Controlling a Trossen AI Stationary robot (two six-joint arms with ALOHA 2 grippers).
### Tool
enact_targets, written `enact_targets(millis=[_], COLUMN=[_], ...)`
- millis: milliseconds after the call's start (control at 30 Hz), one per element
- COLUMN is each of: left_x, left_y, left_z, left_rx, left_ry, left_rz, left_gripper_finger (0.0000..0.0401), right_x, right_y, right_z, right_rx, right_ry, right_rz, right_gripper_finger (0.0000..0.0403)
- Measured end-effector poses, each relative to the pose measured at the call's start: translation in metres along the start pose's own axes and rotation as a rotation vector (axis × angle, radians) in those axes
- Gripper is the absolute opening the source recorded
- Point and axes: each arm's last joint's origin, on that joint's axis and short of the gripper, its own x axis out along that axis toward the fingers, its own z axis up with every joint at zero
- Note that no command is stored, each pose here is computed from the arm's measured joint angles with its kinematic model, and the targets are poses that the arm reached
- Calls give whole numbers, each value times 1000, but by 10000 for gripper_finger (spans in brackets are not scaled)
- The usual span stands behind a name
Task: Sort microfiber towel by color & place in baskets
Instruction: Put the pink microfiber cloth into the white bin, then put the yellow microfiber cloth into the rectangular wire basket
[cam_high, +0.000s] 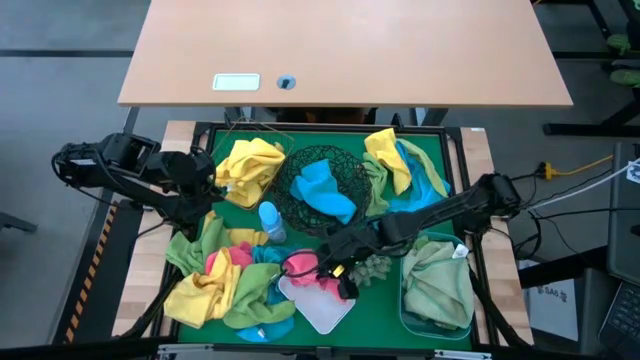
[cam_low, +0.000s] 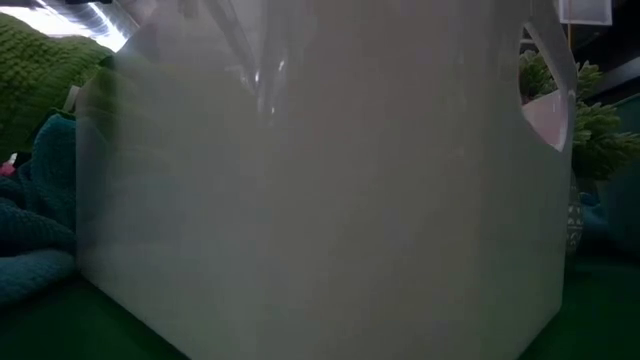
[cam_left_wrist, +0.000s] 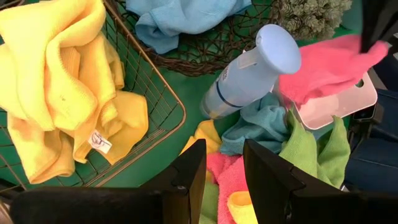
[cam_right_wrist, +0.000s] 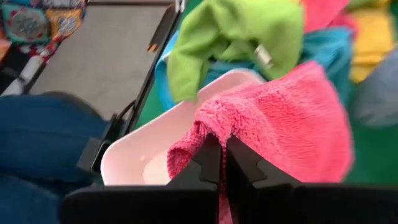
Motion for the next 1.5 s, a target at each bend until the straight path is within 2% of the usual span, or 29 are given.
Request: enact_targets(millis=[133,400,500,667,833,900,1000,1233,1367,1500], left_x=[0,0,0,0,0,0,0,0,-1,1], left_y=[0,0,0,0,0,0,0,1,4,6], left_z=[0,0,0,0,0,0,0,-6,-11,-13], left_rx=[0,0,0,7,7,7,-8,-160,-261,-337], left_ry=[0,0,0,0,0,0,2,107,167,213], left_rz=[0,0,0,0,0,0,-2,-38,5,65], left_gripper_finger=[101,101,101,101,101,101,101,101,104,122], right_x=[13,21,22,23,23,23,23,23,23,23], right_y=[-1,4,4,-1,-1,-1,-1,-2,-2,-2], right_z=[-6,-12,-12,-11,-11,-11,-11,-11,-11,-11], right_rx=[7,18,16,12,12,12,12,12,12,12], right_ry=[48,114,108,80,74,75,75,72,72,73], right_rz=[85,341,326,184,158,158,159,139,139,140], right_gripper_finger=[5,5,5,5,9,24,67,185,229,256])
